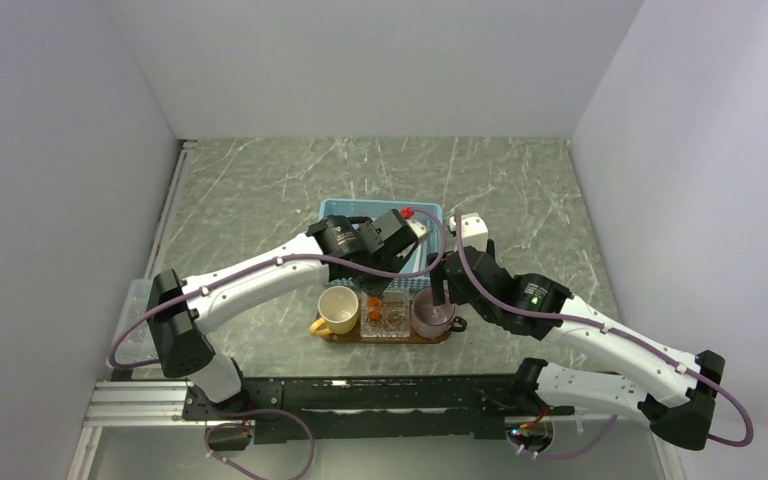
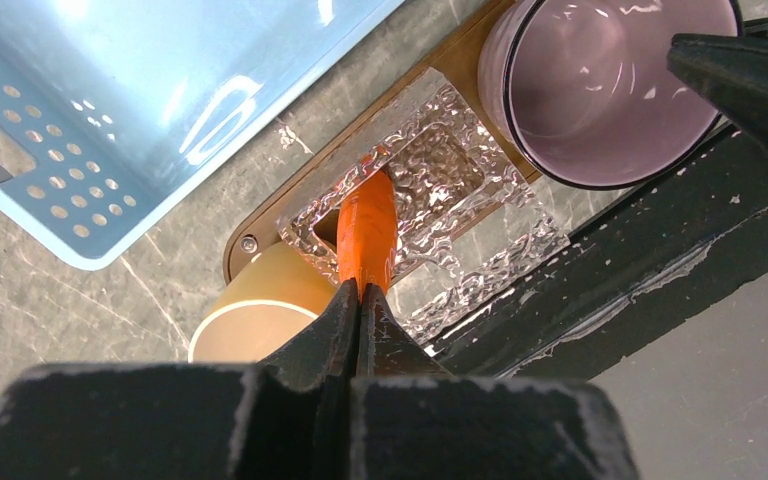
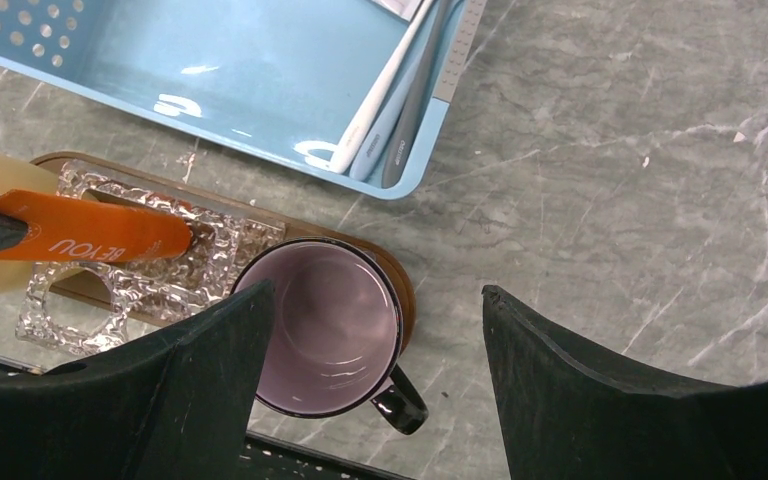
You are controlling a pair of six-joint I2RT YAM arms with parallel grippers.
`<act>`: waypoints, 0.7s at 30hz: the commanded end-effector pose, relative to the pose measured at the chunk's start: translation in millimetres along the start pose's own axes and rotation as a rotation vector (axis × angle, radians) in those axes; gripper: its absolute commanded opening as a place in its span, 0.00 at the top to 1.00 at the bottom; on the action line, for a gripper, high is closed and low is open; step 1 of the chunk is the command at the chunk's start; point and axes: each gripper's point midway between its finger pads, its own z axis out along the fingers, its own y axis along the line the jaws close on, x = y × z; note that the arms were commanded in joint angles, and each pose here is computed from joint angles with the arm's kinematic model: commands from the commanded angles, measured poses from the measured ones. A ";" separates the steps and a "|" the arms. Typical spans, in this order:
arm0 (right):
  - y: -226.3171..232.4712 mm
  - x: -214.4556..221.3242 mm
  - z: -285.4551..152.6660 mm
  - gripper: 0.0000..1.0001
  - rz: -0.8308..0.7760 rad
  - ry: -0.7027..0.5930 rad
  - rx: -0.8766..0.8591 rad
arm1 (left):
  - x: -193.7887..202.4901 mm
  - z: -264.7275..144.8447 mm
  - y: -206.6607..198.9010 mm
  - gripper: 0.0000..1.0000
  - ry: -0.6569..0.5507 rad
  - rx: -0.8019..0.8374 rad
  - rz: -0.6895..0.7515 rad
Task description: Prepare toiletry sets of a toothbrush and toothpaste on the tray
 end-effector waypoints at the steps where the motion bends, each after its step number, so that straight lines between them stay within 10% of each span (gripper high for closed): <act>1: 3.2 -4.8 1.4 0.22 0.022 -0.016 -0.008 | -9.9 -6.8 -2.1 1.00 -0.061 0.012 -0.015; 21: 5.2 -5.2 2.1 0.22 0.018 -0.010 -0.011 | -4.2 -2.1 3.3 0.97 -0.054 -0.003 -0.022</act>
